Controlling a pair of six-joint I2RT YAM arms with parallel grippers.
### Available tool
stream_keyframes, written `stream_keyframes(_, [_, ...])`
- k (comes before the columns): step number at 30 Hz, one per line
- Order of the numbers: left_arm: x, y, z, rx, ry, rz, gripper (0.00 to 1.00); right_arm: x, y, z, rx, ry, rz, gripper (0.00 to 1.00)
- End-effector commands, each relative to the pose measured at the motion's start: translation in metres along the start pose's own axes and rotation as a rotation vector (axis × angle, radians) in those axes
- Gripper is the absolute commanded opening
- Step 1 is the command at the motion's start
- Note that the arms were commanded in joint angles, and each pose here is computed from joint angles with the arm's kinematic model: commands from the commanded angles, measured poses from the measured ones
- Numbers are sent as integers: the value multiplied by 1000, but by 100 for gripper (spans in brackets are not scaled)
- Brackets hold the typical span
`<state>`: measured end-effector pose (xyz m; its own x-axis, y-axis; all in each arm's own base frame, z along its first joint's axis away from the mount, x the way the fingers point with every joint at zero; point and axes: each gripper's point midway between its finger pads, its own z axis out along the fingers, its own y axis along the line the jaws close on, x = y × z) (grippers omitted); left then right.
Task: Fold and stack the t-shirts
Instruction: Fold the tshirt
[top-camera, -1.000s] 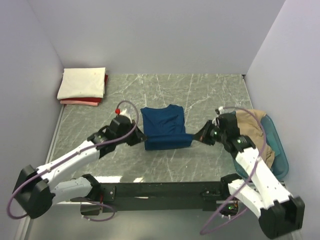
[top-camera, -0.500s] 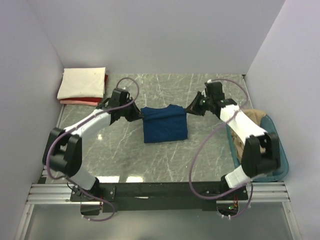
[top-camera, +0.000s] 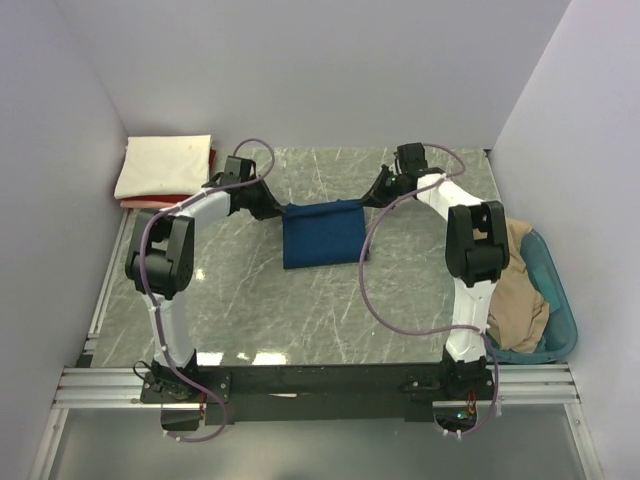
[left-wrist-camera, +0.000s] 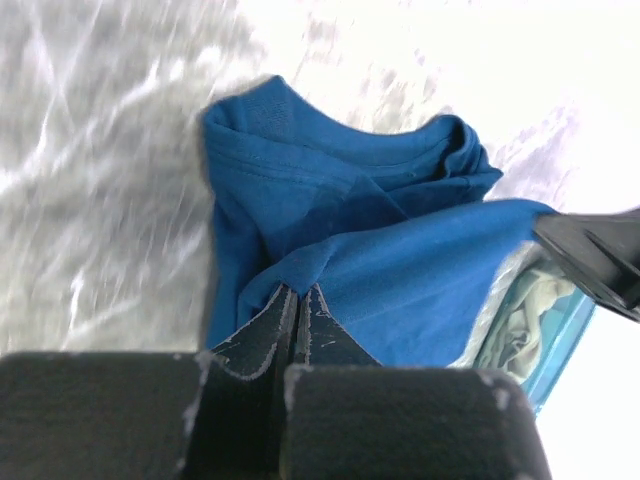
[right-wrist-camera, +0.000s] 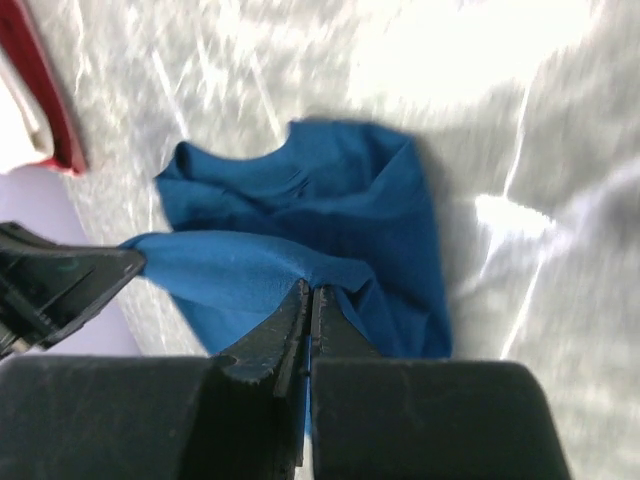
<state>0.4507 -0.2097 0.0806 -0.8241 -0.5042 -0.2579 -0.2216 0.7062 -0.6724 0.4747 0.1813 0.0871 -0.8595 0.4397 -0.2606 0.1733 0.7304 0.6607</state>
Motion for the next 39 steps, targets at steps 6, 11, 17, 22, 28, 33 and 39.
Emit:
stream_keyframes(6, [-61,-29,3,97,-86,47,16,-62,2,-3,-33,-94,-42,22])
stream_keyframes(11, [-86,-29,-18,138,-135,44,52,-72,10,-33,13,-150,-101,36])
stream_keyframes(17, [-73,-49,-49,178,-181,57,49,-29,31,-54,-22,-162,-148,35])
stream_keyframes(22, [-27,-59,-46,192,-140,71,30,18,46,-47,-56,-106,-185,34])
stream_keyframes(28, [-7,-47,-27,128,-90,91,19,45,37,-35,-54,-59,-197,33])
stream_keyframes(33, [-4,-30,-7,79,-60,79,16,52,18,-18,-12,-16,-181,32])
stream_keyframes(39, [0,-10,14,21,-32,57,15,62,-11,-7,40,9,-140,31])
